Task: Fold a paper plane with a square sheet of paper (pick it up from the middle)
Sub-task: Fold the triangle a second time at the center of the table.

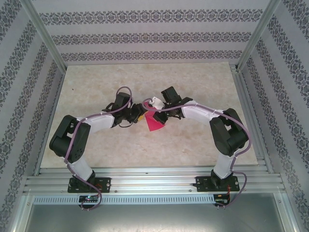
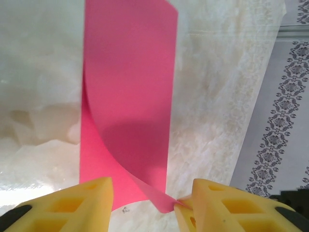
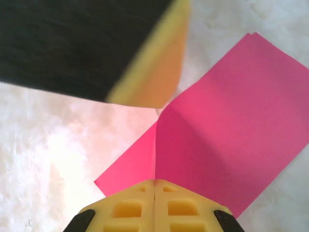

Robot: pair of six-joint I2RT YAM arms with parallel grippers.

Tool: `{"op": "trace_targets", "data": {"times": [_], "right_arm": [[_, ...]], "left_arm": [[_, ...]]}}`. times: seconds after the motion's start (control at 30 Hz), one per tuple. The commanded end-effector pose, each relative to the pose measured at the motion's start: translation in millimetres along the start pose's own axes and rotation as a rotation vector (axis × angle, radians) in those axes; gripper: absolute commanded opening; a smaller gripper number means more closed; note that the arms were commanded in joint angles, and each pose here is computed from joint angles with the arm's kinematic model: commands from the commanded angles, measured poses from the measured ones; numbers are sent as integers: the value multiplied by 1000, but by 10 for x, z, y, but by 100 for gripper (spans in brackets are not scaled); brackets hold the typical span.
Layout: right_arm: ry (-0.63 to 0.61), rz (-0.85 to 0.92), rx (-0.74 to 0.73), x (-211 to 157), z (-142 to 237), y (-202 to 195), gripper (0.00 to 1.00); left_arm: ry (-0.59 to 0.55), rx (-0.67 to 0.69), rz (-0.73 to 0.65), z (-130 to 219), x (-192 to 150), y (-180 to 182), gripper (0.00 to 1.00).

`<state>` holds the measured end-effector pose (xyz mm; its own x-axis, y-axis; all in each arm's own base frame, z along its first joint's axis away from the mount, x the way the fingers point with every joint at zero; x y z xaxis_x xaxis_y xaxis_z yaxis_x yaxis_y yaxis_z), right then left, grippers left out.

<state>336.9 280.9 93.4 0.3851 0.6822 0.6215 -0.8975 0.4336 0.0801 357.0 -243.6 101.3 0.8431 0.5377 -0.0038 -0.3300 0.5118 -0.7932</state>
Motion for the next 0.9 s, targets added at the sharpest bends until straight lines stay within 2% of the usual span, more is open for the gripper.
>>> {"op": "trace_targets", "data": {"times": [0.0,0.27,0.4,0.6,0.87], "right_arm": [[-31,-219,79,19,-32,-79,4],[-34,-467,159,-112,-147,-245,2],[-77,-510,167,-113,-138,-336,2],[-80,-555,163,-205,-153,-455,2],[-24,-593,193,-287,-243,-523,3]], "left_arm": [[-34,3,-87,89,97,-146,46],[-23,10,-137,51,118,-217,37],[9,4,-158,-14,73,-247,37],[60,5,-191,-162,-42,-274,36],[99,40,-178,-361,-118,-201,32]]}}
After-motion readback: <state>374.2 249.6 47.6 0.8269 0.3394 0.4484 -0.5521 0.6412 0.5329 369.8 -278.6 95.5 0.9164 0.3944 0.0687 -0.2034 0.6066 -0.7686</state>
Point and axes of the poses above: each hand's point on the last joint's axis, 136 mm out from that joint toward the fingers, its own z axis back along the fingers, its own y axis along the line the jaws close on, x = y × z, the point moved 2 cm from there along z, back along the fingers, and after that the axes turned 3 degrees about z, right-handed, at the moved point
